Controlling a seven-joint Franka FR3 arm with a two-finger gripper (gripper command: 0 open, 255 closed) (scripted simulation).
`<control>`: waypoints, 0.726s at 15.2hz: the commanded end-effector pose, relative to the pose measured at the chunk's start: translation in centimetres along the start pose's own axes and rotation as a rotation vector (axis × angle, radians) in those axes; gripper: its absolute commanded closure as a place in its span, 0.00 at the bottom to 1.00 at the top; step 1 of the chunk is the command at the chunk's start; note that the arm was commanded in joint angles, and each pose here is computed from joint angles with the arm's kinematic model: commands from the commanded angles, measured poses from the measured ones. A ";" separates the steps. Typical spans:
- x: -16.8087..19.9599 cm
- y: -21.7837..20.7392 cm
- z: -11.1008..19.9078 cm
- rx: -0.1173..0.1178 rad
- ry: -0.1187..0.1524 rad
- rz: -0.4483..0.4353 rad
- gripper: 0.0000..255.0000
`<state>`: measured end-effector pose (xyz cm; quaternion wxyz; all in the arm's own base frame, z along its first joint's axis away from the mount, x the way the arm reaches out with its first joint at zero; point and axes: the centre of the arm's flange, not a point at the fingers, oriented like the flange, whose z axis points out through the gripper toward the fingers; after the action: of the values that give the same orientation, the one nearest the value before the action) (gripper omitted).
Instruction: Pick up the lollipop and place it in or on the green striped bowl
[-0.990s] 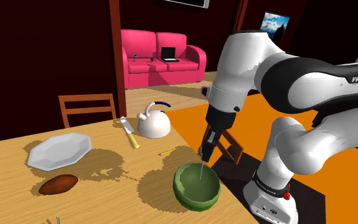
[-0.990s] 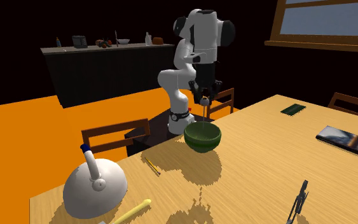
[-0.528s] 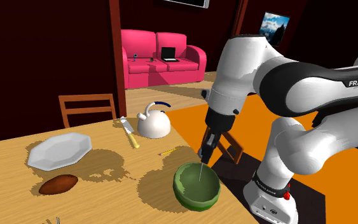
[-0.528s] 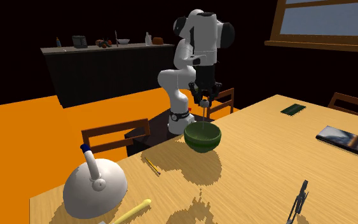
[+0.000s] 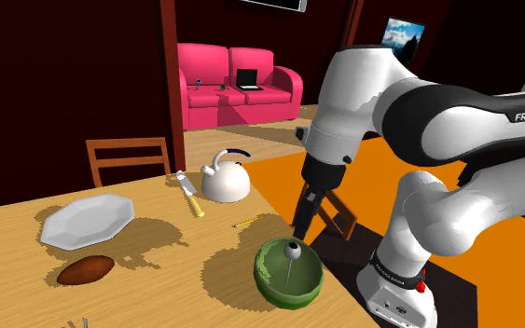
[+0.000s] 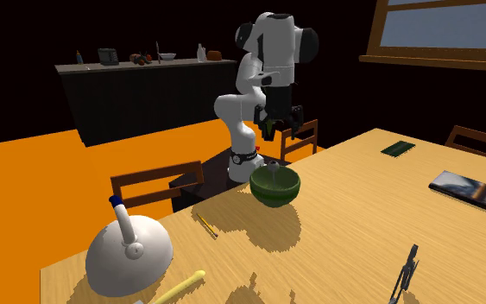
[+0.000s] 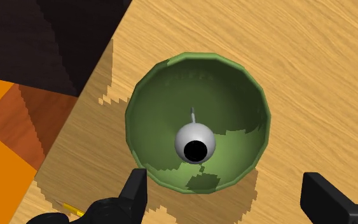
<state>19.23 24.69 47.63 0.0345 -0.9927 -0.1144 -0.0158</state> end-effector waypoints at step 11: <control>-0.1 0.0 -4.3 0.000 -0.001 0.000 0.00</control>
<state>19.06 24.39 51.88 0.0343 -0.9927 -0.1144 -0.0155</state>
